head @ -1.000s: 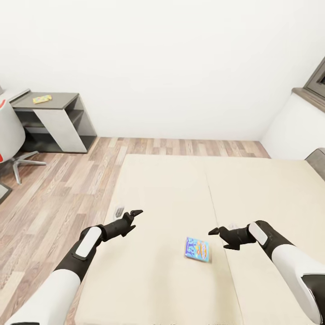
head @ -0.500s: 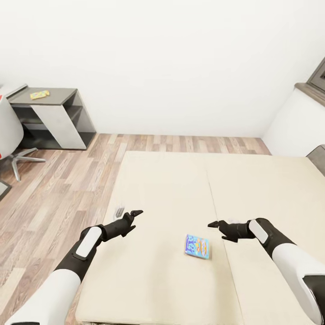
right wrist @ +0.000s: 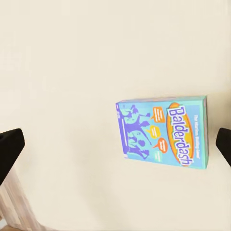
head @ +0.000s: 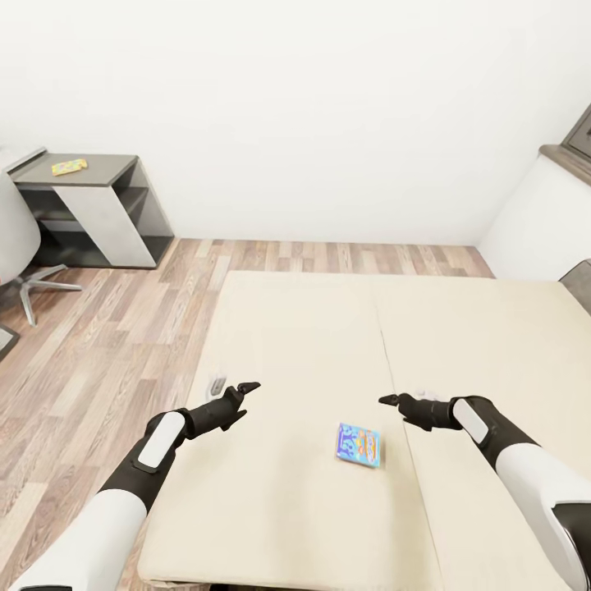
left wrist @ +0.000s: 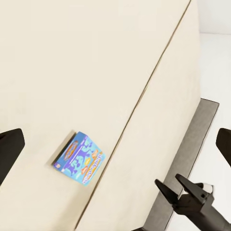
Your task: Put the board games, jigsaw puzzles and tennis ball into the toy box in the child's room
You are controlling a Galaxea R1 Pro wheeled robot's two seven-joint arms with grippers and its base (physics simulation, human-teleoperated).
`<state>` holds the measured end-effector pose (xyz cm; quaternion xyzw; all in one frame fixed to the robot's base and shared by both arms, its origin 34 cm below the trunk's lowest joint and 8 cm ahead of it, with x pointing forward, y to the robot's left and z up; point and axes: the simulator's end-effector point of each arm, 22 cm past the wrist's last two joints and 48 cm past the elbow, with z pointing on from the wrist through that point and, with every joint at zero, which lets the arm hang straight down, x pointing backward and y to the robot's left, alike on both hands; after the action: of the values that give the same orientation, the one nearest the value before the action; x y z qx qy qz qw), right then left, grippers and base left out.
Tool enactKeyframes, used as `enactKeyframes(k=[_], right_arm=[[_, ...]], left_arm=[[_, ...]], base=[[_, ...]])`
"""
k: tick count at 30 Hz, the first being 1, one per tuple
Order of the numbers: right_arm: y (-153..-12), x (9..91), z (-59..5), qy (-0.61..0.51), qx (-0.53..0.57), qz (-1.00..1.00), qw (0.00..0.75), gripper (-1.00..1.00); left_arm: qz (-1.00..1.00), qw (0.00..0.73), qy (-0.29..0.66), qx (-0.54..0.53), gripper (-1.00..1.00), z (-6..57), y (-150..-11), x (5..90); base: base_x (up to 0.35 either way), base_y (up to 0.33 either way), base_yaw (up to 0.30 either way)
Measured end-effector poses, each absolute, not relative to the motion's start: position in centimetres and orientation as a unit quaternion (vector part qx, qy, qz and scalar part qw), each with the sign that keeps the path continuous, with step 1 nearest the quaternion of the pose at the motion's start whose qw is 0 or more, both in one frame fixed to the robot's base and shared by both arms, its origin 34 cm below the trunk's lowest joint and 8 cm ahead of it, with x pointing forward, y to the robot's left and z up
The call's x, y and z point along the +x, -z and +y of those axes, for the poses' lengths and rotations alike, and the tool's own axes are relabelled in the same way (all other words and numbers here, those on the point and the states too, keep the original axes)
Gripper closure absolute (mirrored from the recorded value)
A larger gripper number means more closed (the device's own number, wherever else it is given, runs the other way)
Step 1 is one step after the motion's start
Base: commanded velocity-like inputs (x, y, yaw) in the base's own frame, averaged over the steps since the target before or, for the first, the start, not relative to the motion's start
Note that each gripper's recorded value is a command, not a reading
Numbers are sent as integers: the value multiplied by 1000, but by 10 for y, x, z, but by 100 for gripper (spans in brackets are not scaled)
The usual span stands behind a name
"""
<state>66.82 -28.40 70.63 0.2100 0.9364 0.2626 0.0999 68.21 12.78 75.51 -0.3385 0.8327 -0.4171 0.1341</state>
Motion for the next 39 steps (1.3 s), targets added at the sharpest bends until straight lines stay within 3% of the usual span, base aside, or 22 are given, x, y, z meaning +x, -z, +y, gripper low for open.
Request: enactKeyframes(k=[39], right_arm=[[-707, 662, -302, -257, 209, 938, 97, -100]], left_arm=[[831, 131, 417, -343, -100, 128, -751, 680]], base=[[0, 0, 0]])
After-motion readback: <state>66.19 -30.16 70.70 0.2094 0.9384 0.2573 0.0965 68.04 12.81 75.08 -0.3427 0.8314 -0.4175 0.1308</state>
